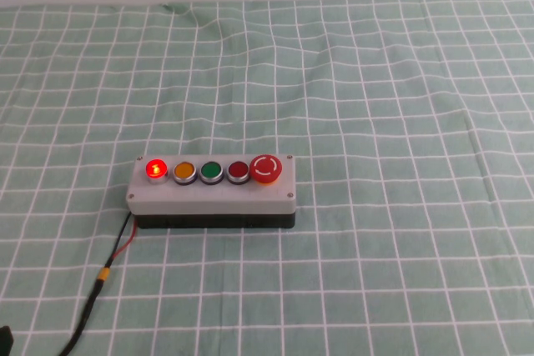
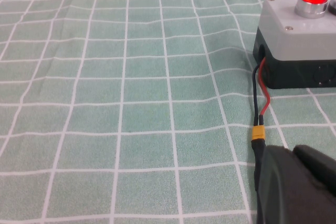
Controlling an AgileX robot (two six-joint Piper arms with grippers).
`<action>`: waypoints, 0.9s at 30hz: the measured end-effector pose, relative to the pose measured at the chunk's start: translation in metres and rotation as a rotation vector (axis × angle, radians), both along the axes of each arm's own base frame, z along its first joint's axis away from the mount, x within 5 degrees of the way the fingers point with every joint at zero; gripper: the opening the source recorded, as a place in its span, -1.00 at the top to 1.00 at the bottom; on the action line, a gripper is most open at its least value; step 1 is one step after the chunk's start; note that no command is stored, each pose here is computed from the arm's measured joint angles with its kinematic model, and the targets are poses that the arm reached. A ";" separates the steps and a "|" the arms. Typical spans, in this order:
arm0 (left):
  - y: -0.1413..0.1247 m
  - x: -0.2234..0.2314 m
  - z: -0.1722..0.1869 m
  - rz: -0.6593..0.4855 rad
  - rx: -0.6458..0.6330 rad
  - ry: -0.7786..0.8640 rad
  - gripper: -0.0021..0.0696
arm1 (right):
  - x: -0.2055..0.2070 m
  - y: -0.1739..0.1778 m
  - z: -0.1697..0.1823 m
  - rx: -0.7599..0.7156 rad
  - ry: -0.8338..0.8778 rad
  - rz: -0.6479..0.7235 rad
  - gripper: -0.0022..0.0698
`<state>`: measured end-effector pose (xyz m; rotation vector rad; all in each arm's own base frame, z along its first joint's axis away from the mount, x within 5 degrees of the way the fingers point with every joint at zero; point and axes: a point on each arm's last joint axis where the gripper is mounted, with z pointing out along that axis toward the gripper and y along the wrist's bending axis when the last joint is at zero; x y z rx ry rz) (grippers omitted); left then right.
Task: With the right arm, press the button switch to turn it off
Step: 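Press the lit red button on the button box to turn it off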
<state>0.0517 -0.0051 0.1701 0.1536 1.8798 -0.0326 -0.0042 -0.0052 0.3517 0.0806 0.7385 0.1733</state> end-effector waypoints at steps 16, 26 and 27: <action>0.000 0.000 0.000 0.000 0.000 0.000 0.95 | 0.074 0.015 0.028 -0.068 0.933 0.123 0.98; 0.000 0.000 0.000 0.000 0.000 0.000 0.95 | 0.124 0.031 0.015 -0.194 1.117 0.247 0.98; 0.000 0.000 0.000 0.000 0.000 0.000 0.95 | 0.130 0.034 0.016 -0.233 1.133 0.274 0.98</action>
